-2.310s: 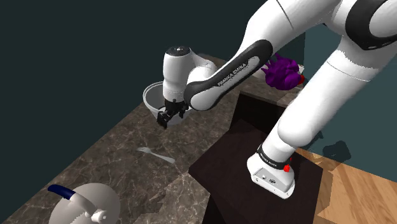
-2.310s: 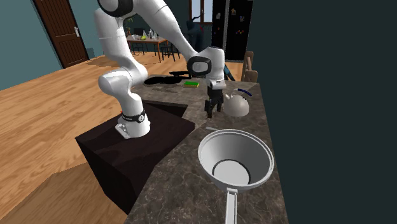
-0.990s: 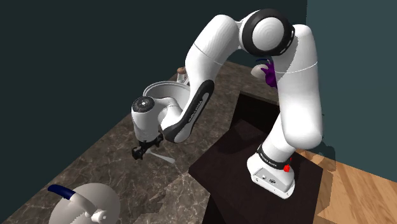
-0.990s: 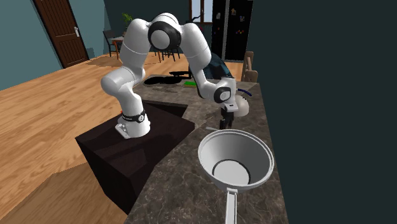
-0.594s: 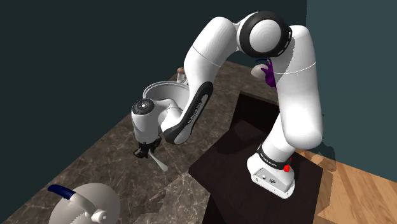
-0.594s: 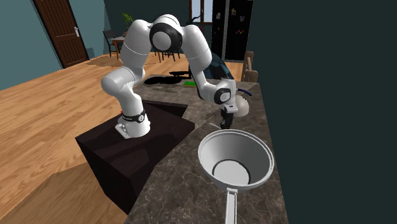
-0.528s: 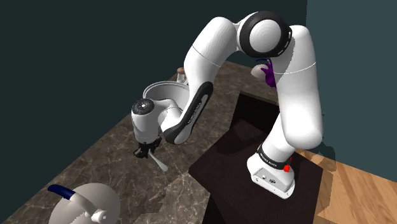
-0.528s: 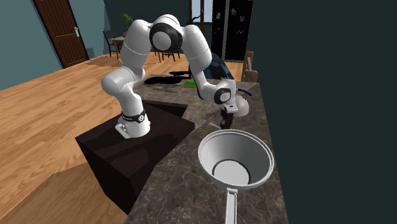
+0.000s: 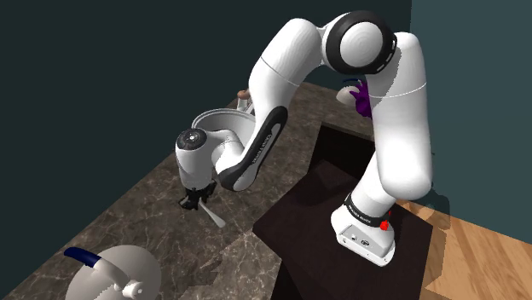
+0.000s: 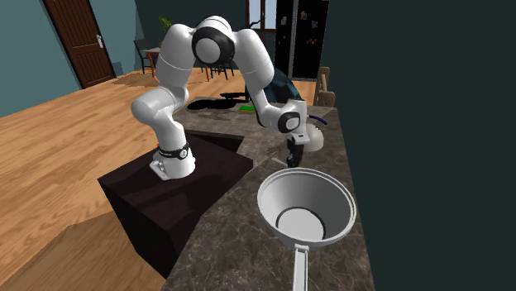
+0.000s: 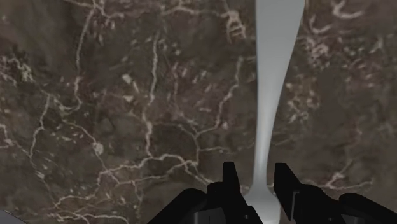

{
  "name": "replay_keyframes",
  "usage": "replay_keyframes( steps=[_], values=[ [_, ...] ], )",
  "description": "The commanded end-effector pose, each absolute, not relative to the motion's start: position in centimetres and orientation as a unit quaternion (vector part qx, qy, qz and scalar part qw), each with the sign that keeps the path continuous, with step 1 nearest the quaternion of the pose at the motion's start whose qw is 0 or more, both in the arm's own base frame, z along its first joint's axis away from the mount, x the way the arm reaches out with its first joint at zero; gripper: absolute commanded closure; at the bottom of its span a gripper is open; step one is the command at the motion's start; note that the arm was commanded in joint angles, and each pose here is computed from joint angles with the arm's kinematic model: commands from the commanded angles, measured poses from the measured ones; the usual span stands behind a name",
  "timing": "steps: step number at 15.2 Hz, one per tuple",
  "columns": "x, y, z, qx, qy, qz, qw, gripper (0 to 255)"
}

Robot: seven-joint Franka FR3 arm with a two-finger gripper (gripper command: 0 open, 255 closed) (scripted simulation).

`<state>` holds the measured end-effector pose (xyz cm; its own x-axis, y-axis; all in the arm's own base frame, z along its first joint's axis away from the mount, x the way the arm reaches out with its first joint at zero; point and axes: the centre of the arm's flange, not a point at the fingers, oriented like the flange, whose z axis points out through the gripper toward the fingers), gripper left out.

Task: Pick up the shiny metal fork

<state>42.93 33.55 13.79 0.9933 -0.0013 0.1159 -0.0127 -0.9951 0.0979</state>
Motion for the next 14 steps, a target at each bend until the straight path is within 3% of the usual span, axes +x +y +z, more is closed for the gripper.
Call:
replay_keyframes(
  steps=[1, 14],
  values=[
    [42.9, 33.5, 14.8, 0.997, -0.003, 0.058, 0.049, 255],
    [42.9, 33.5, 20.6, 0.997, -0.003, 0.058, 0.049, 255]
  ],
)
